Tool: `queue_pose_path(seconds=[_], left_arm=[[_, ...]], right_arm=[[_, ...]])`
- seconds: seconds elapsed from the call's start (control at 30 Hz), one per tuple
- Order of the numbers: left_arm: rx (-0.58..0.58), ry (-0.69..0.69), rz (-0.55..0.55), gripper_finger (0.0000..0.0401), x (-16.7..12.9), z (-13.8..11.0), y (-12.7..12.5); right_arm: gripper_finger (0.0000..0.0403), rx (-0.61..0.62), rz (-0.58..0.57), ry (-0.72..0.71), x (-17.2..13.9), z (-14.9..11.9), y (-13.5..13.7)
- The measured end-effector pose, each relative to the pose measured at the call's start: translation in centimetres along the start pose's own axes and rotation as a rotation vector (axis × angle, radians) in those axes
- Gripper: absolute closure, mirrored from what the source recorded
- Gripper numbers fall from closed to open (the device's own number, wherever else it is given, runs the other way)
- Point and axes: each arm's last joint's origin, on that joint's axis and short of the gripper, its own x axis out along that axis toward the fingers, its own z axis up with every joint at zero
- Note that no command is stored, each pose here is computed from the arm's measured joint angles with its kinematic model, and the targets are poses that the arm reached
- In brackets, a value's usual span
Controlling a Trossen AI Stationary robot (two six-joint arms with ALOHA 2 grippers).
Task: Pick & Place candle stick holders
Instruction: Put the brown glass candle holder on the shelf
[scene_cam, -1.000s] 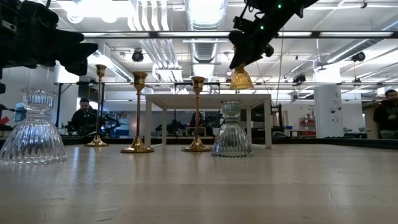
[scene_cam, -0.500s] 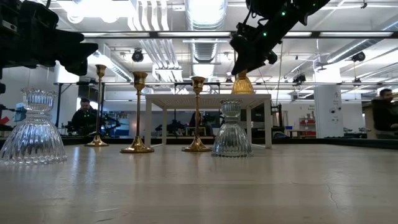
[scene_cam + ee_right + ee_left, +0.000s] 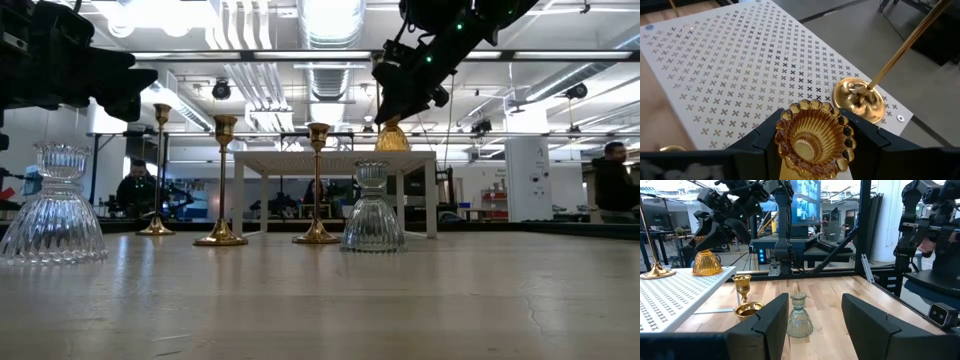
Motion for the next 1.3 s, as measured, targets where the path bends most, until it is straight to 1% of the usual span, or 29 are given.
queue_pose_path(seconds=[0.57, 0.63, 0.8, 0.93, 1.03, 1.13, 1.23, 1.3], left_arm=[[0.000, 0.000, -0.001, 0.0211, 0.0, 0.0, 0.0], [0.000, 0.000, -0.001, 0.0211, 0.0, 0.0, 0.0], [0.000, 0.000, -0.001, 0.0211, 0.0, 0.0, 0.0], [0.000, 0.000, -0.001, 0.0211, 0.0, 0.0, 0.0], [0.000, 0.000, 0.000, 0.0211, 0.0, 0.0, 0.0], [0.000, 0.000, 0.000, 0.0211, 0.0, 0.0, 0.0], [0.000, 0.000, 0.000, 0.0211, 0.0, 0.0, 0.0], [0.000, 0.000, 0.000, 0.0211, 0.0, 0.0, 0.0]], right_arm=[[0.0248, 0.014, 0.003, 0.002, 0.1, -0.2, 0.0], [0.0230, 0.013, 0.004, 0.003, 0.1, -0.3, 0.0], [0.0145, 0.009, 0.009, 0.013, 0.2, -0.5, 0.1], [0.0098, 0.007, 0.005, 0.008, 0.2, -0.4, 0.1], [0.0077, 0.009, 0.004, 0.003, 0.2, -0.3, 0.0], [0.0064, 0.011, 0.003, 0.001, -0.2, -0.2, -0.1], [0.0061, 0.029, -0.001, -0.016, -1.3, 0.1, -0.5], [0.0064, 0.036, -0.026, -0.020, -2.4, 0.2, -1.0]])
